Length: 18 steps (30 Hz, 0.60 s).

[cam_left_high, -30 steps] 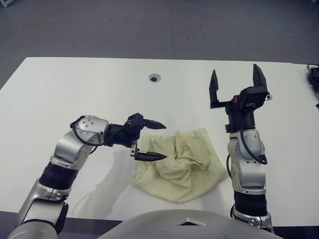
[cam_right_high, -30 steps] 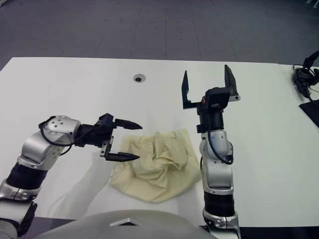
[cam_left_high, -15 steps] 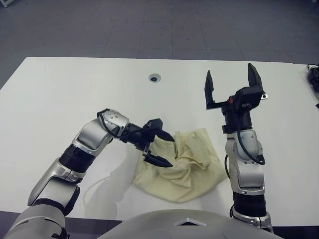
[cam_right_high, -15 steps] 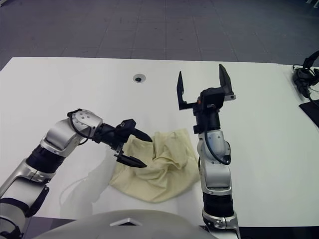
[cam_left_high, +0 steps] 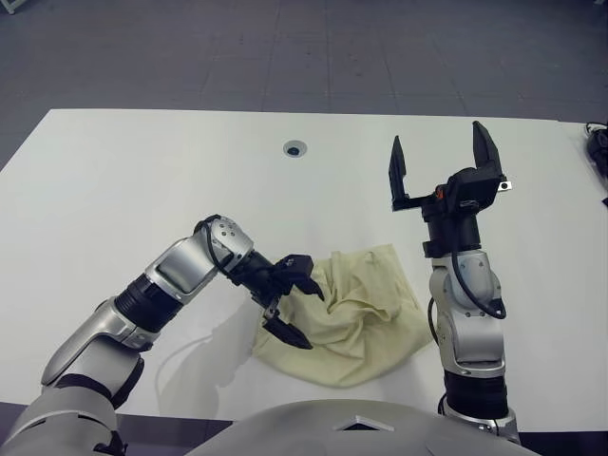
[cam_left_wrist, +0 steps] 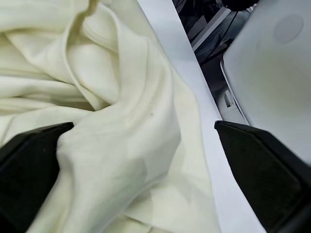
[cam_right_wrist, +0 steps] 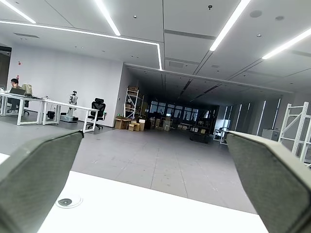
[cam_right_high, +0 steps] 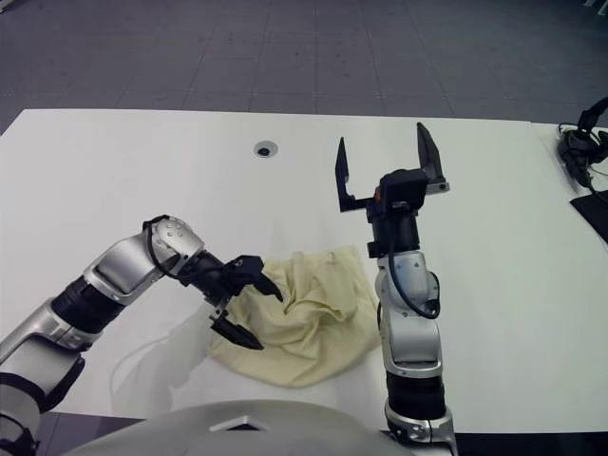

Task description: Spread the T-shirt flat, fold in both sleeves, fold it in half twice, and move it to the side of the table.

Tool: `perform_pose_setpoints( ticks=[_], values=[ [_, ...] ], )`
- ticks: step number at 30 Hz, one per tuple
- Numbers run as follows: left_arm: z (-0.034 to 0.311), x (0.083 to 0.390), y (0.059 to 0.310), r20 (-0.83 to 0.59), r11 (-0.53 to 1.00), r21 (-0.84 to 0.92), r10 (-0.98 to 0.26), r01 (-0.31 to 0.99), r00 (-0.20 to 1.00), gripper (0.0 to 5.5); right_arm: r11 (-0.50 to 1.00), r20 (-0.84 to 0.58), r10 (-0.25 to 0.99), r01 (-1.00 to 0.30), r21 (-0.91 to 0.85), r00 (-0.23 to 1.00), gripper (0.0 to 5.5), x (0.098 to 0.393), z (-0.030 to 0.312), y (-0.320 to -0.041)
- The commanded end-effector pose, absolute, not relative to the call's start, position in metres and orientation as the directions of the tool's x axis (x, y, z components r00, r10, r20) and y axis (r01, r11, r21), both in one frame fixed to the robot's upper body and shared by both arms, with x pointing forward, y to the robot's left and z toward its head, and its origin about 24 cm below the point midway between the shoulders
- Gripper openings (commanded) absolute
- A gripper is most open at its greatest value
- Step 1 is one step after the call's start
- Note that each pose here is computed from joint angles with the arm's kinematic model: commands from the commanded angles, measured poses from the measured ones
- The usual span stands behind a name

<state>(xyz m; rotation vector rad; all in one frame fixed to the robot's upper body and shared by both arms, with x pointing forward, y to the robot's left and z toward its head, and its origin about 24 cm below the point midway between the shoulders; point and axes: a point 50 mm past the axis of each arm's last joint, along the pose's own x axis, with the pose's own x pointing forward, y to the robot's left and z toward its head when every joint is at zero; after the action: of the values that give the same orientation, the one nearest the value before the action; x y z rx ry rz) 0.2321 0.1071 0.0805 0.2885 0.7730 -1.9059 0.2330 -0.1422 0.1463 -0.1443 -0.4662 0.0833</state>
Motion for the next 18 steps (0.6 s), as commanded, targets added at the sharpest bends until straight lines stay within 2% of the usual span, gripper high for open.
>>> perform_pose_setpoints(
  ticks=[1,13,18],
  values=[
    [0.092,0.227,0.108,-0.487,-0.379,-0.341,-0.711,0.860,-0.507,5.39,0.987,0.440,0.104,-0.039,-0.154,0.892,5.40,0.230,0.148,-0.143],
    [0.109,0.229,0.112,-0.454,-0.407,-0.297,-0.735,0.864,-0.503,5.39,0.987,0.437,0.105,-0.040,-0.155,0.893,5.40,0.229,0.149,-0.143],
    [0.103,0.224,0.120,-0.487,-0.412,-0.325,-0.699,0.851,-0.524,4.53,0.987,0.436,0.103,-0.038,-0.155,0.894,5.40,0.230,0.149,-0.144]
  ],
)
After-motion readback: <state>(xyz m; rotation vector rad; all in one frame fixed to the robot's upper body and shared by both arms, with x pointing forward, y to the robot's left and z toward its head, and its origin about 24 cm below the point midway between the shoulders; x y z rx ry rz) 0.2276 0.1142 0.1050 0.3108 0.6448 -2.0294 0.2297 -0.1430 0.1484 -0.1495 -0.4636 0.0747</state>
